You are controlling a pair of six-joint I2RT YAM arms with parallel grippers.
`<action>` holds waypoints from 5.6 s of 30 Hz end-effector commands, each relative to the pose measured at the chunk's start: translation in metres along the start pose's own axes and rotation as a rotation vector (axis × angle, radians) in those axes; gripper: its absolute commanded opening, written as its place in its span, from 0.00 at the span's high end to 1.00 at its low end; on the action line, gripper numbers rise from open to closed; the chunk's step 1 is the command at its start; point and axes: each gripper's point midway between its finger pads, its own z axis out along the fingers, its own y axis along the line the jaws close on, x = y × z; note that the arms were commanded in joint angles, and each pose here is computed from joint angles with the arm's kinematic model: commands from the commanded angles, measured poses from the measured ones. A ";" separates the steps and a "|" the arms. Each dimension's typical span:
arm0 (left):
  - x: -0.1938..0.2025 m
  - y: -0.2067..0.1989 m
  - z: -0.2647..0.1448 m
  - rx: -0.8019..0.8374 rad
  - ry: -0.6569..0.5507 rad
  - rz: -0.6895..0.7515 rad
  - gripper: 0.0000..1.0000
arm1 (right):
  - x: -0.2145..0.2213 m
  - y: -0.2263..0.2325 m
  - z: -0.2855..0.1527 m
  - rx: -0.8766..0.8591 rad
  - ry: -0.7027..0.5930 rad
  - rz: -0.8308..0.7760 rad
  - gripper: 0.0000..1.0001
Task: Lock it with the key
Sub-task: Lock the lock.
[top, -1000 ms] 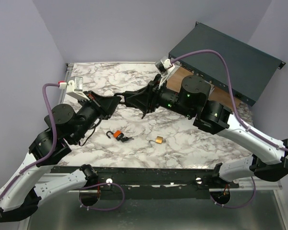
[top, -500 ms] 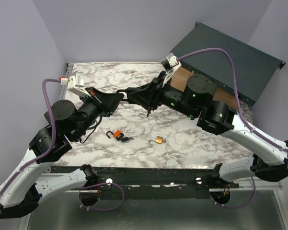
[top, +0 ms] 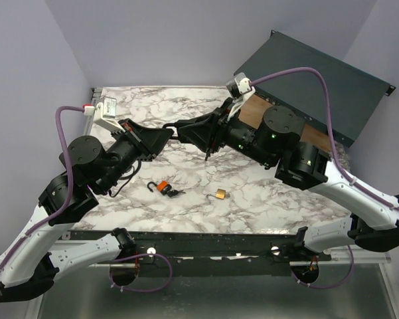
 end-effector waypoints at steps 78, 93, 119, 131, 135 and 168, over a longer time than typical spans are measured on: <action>0.031 -0.130 -0.037 0.610 0.276 -0.008 1.00 | 0.139 -0.043 0.058 0.184 0.193 -0.114 0.99; 0.011 -0.074 -0.005 0.552 0.141 0.047 1.00 | 0.136 -0.065 0.026 0.239 0.152 -0.053 0.51; 0.002 -0.029 0.009 0.501 0.187 0.161 1.00 | 0.091 -0.084 -0.057 -0.088 0.084 -0.061 0.05; -0.003 -0.068 -0.018 0.732 0.284 0.225 1.00 | 0.072 -0.038 -0.090 -0.547 0.126 -0.074 0.13; -0.006 -0.078 -0.026 0.783 0.284 0.234 1.00 | 0.059 -0.025 -0.096 -0.614 0.096 -0.085 0.18; -0.012 -0.087 -0.027 0.828 0.265 0.194 1.00 | 0.047 -0.015 -0.088 -0.675 0.049 0.050 0.79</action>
